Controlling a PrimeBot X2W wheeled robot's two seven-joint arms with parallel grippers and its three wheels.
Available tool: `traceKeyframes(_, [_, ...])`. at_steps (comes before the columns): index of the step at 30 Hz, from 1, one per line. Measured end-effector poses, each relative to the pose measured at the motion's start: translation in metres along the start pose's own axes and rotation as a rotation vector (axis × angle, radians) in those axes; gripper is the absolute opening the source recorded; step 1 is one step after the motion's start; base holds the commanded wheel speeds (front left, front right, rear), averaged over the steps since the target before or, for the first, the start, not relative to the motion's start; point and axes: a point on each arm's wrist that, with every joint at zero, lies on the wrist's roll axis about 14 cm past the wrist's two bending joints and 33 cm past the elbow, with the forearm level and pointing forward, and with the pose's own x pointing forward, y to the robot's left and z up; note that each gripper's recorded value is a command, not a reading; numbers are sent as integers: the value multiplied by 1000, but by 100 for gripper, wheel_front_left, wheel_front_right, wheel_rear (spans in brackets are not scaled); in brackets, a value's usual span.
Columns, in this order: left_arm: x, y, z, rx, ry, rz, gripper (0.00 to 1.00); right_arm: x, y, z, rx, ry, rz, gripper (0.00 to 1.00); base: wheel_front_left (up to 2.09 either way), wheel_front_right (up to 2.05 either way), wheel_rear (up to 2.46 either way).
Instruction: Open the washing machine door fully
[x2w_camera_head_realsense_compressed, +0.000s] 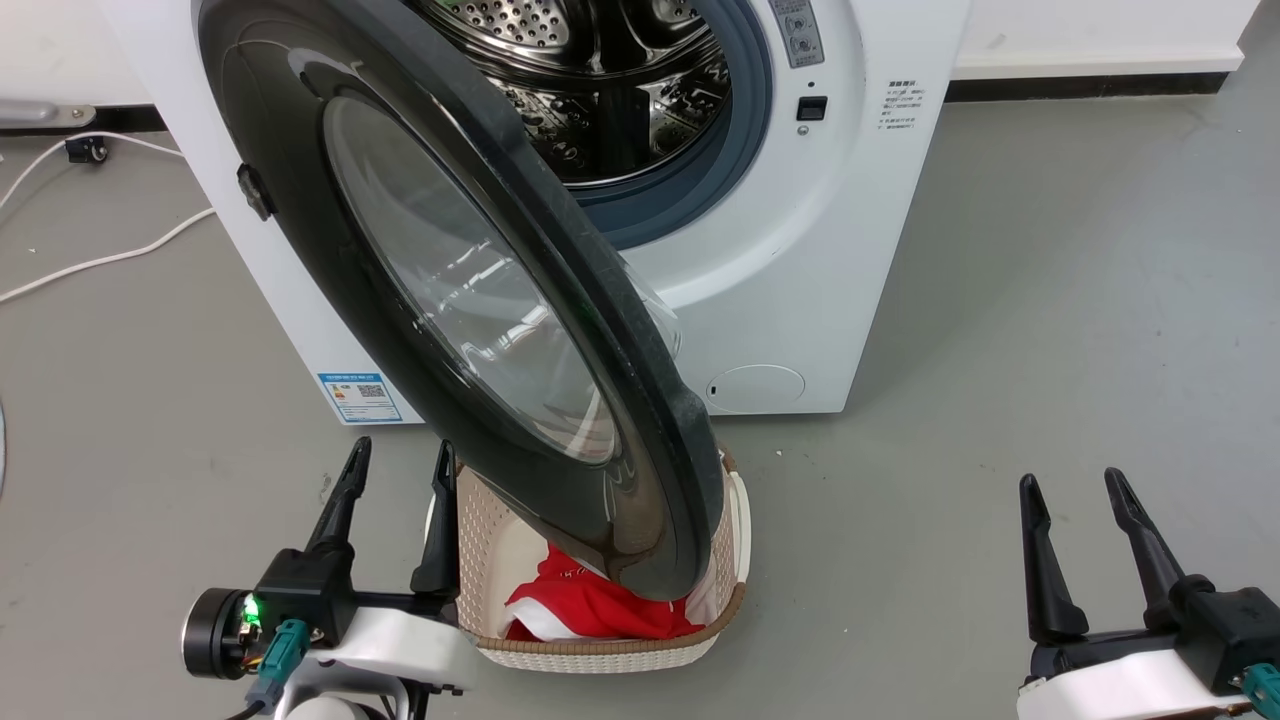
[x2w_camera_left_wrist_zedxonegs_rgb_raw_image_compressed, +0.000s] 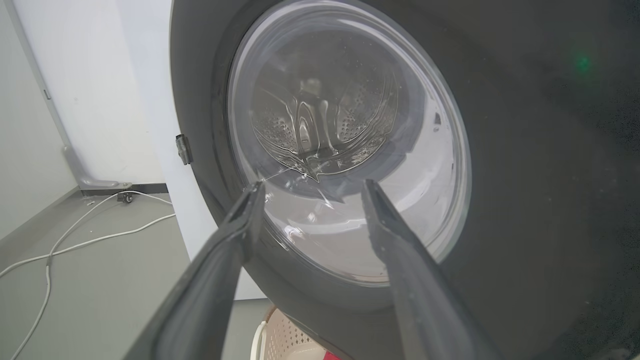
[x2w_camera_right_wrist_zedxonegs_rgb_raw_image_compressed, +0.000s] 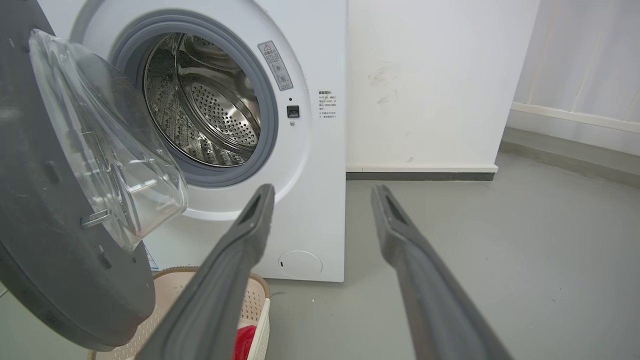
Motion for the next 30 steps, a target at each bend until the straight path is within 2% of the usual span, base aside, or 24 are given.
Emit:
traceKeyframes(1, [0,0,-1,0,2,-1,41,0,0,0,2,-1,0,100,0,0,0])
traceKeyframes(2, [0,-1,-1,-1,3,-2,0,0,0,0,2,-1,0,100,0,0,0])
traceKeyframes(11, [-1,-3,1,-12,-3,-9,0,0,0,1,6,-9,-2,100,0,0,0])
traceKeyframes(16, [5,-2,19,-16,-61,-6,0,0,0,0,12,-7,-2,100,0,0,0])
traceKeyframes(24, [19,-6,82,3,-257,-23,0,1,-1,-1,18,-3,-5,100,0,0,0])
traceKeyframes(30, [22,-19,152,23,-479,-57,0,1,-2,-2,19,-2,-8,100,0,0,0])
